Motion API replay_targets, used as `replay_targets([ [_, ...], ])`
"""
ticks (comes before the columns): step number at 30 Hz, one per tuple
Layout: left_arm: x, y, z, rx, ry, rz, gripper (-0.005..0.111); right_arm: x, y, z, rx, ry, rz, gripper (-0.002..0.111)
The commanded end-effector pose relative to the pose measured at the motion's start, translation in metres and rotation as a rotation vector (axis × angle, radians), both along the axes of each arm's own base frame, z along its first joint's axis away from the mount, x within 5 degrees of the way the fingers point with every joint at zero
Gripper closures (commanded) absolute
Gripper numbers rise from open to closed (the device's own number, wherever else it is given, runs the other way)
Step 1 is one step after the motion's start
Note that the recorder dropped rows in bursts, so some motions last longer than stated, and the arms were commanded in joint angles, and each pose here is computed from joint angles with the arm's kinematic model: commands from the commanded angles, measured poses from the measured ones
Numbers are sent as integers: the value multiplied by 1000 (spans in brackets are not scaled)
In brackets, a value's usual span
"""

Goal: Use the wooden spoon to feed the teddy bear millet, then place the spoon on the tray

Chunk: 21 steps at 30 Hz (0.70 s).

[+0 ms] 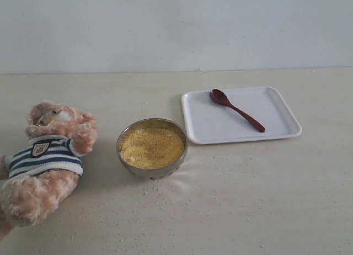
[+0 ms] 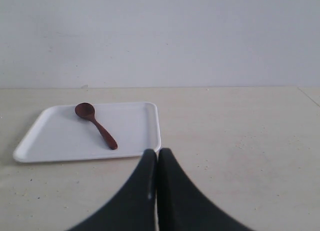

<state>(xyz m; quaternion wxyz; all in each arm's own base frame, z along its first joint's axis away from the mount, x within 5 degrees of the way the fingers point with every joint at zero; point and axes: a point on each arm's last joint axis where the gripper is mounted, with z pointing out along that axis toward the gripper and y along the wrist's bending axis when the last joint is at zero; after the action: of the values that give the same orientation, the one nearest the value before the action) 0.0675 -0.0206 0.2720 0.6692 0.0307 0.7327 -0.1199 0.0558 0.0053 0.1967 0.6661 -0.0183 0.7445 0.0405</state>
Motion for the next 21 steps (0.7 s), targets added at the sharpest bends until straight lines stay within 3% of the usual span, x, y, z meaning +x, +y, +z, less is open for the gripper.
replay_targets([
  [1, -12, 4, -11, -7, -108, 47, 102, 0, 0, -1, 3, -6, -4, 108],
  [6, -21, 8, -22, -21, -199, 63, 102, 0, 0, -1, 1, -6, -3, 108],
  [21, -19, 10, -28, 35, -208, 93, 102, 0, 0, -1, 3, -6, -4, 108],
])
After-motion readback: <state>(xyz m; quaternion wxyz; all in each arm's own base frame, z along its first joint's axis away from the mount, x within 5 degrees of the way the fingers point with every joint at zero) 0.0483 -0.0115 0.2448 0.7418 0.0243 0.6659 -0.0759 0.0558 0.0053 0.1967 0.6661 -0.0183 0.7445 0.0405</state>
